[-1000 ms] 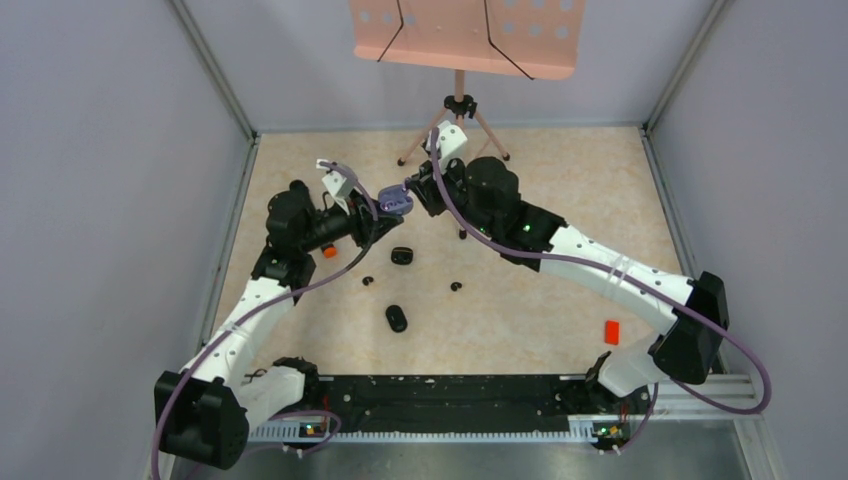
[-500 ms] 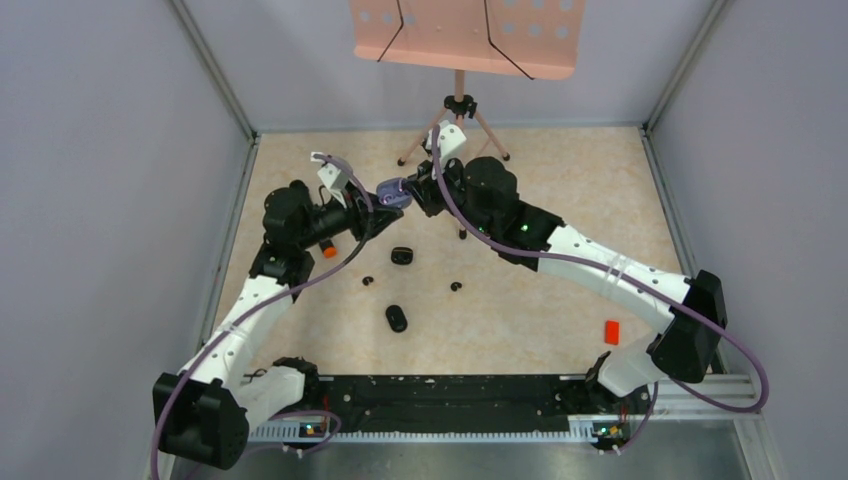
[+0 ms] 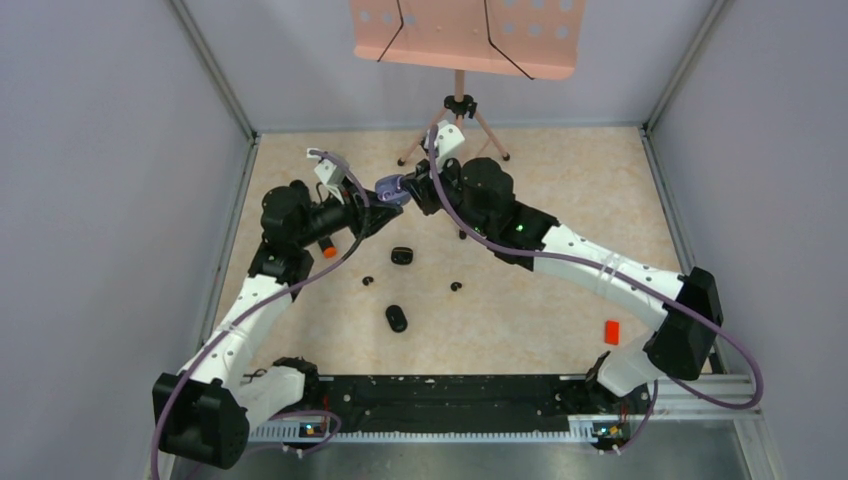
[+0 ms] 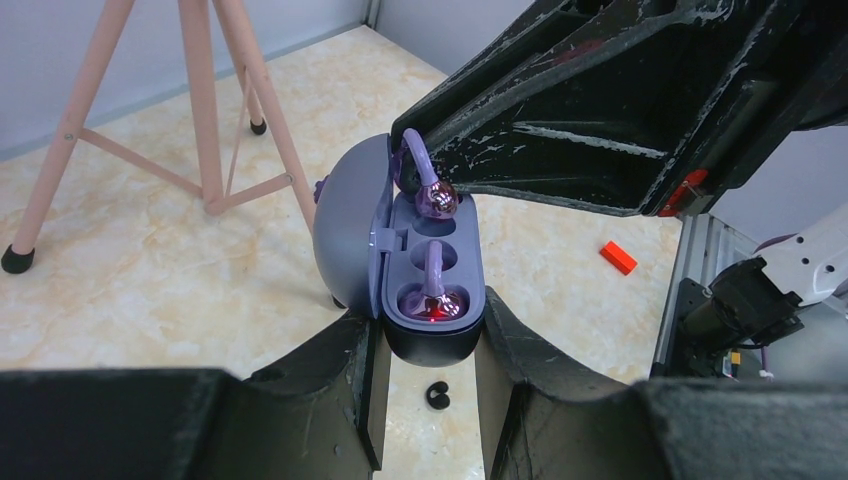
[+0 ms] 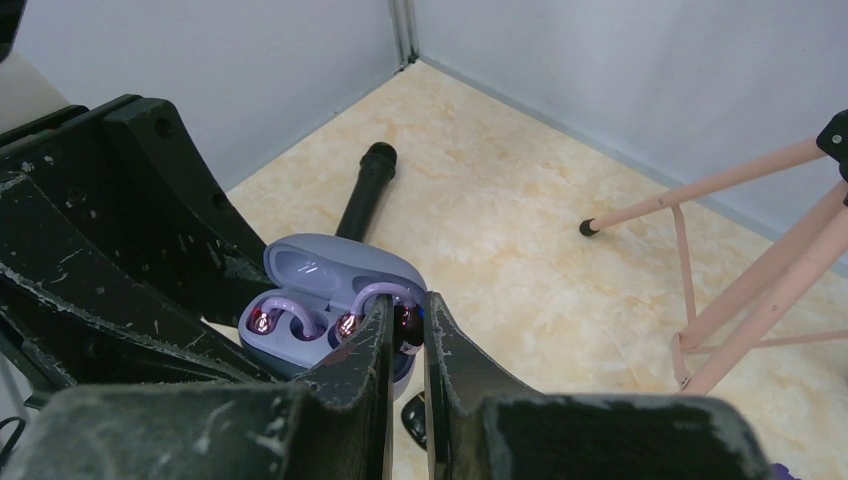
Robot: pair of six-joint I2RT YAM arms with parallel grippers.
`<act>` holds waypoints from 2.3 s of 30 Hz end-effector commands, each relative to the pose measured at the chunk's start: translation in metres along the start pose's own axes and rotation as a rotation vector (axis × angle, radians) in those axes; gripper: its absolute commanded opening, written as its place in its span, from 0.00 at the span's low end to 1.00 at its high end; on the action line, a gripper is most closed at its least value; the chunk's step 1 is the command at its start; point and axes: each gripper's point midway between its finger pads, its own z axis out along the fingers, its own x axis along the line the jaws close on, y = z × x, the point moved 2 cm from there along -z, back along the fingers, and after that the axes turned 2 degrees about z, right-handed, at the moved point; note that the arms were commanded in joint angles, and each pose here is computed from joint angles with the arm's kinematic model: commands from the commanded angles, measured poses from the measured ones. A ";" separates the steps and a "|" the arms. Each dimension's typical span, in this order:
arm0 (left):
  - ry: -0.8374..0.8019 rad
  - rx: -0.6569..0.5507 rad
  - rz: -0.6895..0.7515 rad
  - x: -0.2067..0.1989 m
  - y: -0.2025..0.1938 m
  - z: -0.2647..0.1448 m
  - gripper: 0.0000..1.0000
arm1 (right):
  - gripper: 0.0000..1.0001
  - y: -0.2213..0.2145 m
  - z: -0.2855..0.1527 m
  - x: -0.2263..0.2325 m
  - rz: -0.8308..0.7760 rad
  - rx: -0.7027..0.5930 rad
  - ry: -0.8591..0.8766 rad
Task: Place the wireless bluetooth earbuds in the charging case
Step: Insert the right earbud into the right side groove of the charging case, then close the charging case with the earbuds inside.
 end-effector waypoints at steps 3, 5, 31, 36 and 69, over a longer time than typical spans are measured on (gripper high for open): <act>-0.010 -0.092 0.087 -0.006 0.037 0.002 0.00 | 0.00 0.000 0.007 0.006 0.022 -0.013 0.027; 0.026 -0.099 0.085 0.000 0.038 0.002 0.00 | 0.00 -0.002 0.007 0.007 0.020 -0.002 0.033; 0.075 -0.104 0.128 0.014 0.028 -0.005 0.00 | 0.26 -0.021 -0.021 -0.003 -0.125 0.201 0.107; -0.006 -0.070 0.186 0.006 0.014 -0.006 0.00 | 0.39 -0.009 -0.035 -0.007 -0.090 0.207 0.220; -0.141 0.176 -0.005 -0.001 -0.046 0.015 0.00 | 0.77 0.005 -0.088 -0.034 -0.536 0.189 0.290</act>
